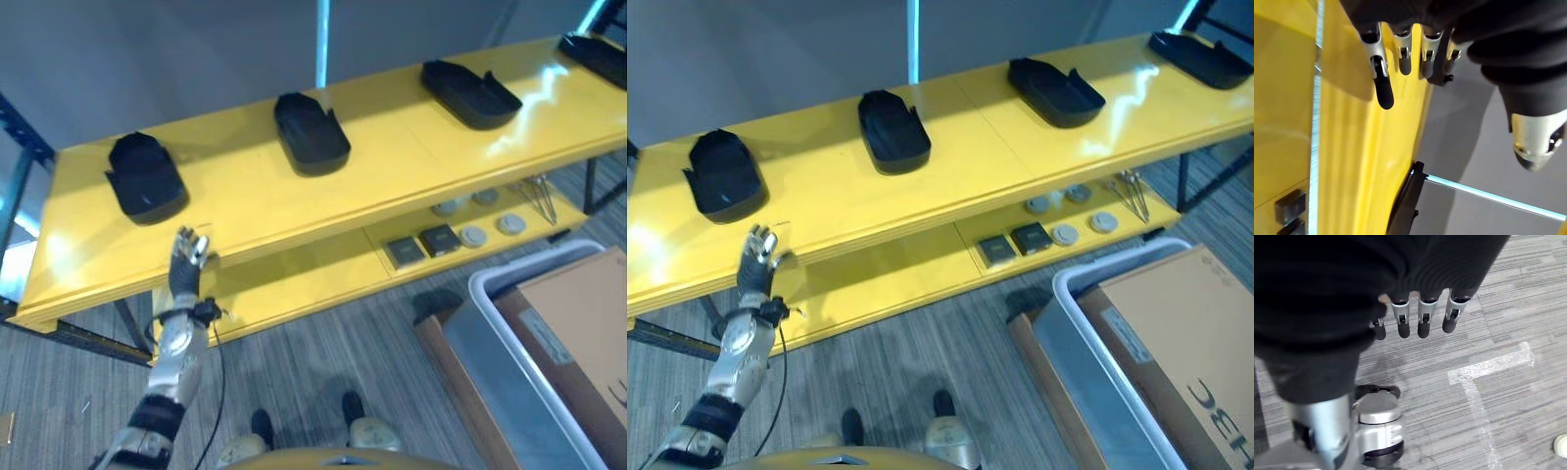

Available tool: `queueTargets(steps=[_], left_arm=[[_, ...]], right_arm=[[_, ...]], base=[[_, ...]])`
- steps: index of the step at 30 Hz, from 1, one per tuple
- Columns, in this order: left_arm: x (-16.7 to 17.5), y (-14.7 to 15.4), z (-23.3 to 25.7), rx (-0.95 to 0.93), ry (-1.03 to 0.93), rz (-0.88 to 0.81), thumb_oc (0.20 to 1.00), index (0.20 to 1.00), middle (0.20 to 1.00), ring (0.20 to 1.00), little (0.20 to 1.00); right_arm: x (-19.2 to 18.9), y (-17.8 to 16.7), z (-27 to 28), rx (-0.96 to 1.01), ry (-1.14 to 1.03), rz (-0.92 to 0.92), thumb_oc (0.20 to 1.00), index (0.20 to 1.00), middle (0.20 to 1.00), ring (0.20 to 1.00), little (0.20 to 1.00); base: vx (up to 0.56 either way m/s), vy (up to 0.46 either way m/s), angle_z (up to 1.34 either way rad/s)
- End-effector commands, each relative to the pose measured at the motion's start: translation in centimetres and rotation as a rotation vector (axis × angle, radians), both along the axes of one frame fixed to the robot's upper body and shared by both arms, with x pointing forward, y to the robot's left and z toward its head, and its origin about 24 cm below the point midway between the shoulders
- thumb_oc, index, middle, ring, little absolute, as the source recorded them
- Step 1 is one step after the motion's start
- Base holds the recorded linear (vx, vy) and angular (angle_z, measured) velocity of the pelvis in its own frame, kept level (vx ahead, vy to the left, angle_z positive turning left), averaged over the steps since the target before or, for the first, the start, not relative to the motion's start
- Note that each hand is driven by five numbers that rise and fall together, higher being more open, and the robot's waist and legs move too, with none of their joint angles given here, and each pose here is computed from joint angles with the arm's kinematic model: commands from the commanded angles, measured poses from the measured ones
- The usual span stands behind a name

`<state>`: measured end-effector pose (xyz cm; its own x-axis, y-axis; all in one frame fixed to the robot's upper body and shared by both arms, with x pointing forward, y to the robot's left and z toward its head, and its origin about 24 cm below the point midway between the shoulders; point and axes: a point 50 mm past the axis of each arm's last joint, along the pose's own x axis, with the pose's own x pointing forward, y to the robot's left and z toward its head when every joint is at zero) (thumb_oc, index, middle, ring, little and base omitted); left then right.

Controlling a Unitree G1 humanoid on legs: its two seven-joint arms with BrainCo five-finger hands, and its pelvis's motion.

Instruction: Move parts from the plastic box to the shelf.

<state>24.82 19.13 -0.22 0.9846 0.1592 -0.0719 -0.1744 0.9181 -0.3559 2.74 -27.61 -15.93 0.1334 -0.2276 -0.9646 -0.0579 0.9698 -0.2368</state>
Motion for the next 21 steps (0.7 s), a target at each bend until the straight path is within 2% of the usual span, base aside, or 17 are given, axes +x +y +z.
queueTargets(steps=[1,3,7,8,9,11,12,16,21], left_arm=[[-0.2,-0.9,-1.9,-0.004,0.083,-0.173,1.0,1.0,1.0,1.0,1.0],[-2.3,-0.6,-4.4,0.032,0.195,-0.239,1.0,1.0,1.0,1.0,1.0],[-9.7,2.7,-12.0,0.125,0.659,-0.145,1.0,1.0,1.0,1.0,1.0],[-9.7,2.7,-12.0,0.125,0.658,-0.145,1.0,1.0,1.0,1.0,1.0],[-11.2,3.1,-13.1,0.144,0.737,-0.135,1.0,1.0,1.0,1.0,1.0],[-16.6,4.0,-15.7,0.18,1.034,-0.1,1.0,1.0,1.0,1.0,1.0],[-17.9,4.2,-16.1,0.2,1.104,-0.109,1.0,1.0,1.0,1.0,1.0],[-19.1,3.8,-16.5,0.176,1.146,-0.114,1.0,1.0,1.0,1.0,1.0],[-18.3,3.3,-16.4,0.197,1.114,-0.16,1.0,1.0,1.0,1.0,1.0]], right_arm=[[-1.5,0.2,-0.2,-0.024,0.102,0.006,1.0,1.0,1.0,1.0,1.0],[-0.9,-0.1,-0.1,-0.034,0.101,0.009,1.0,1.0,1.0,1.0,1.0],[0.5,-0.5,0.1,-0.045,0.109,0.035,1.0,1.0,1.0,1.0,1.0],[0.5,-0.5,0.1,-0.046,0.109,0.035,1.0,1.0,1.0,1.0,1.0],[0.8,-0.3,0.0,-0.044,0.109,0.035,1.0,1.0,1.0,1.0,1.0],[1.3,0.4,-0.1,-0.034,0.123,0.034,1.0,1.0,1.0,1.0,1.0],[1.4,0.5,-0.2,-0.031,0.127,0.031,1.0,1.0,1.0,1.0,1.0],[1.2,0.7,-0.2,-0.037,0.145,0.03,1.0,1.0,1.0,1.0,1.0],[1.1,1.2,-0.4,-0.055,0.15,0.047,1.0,1.0,1.0,1.0,1.0]], base=[[-0.07,0.01,0.11],[-0.1,0.035,0.23],[-0.09,0.036,0.11],[-0.03,-0.005,0.1],[-0.03,-0.01,0.14],[-0.04,-0.021,0.1],[0.0,0.0,0.0],[-0.01,-0.005,0.02],[-0.05,-0.005,0.0]])
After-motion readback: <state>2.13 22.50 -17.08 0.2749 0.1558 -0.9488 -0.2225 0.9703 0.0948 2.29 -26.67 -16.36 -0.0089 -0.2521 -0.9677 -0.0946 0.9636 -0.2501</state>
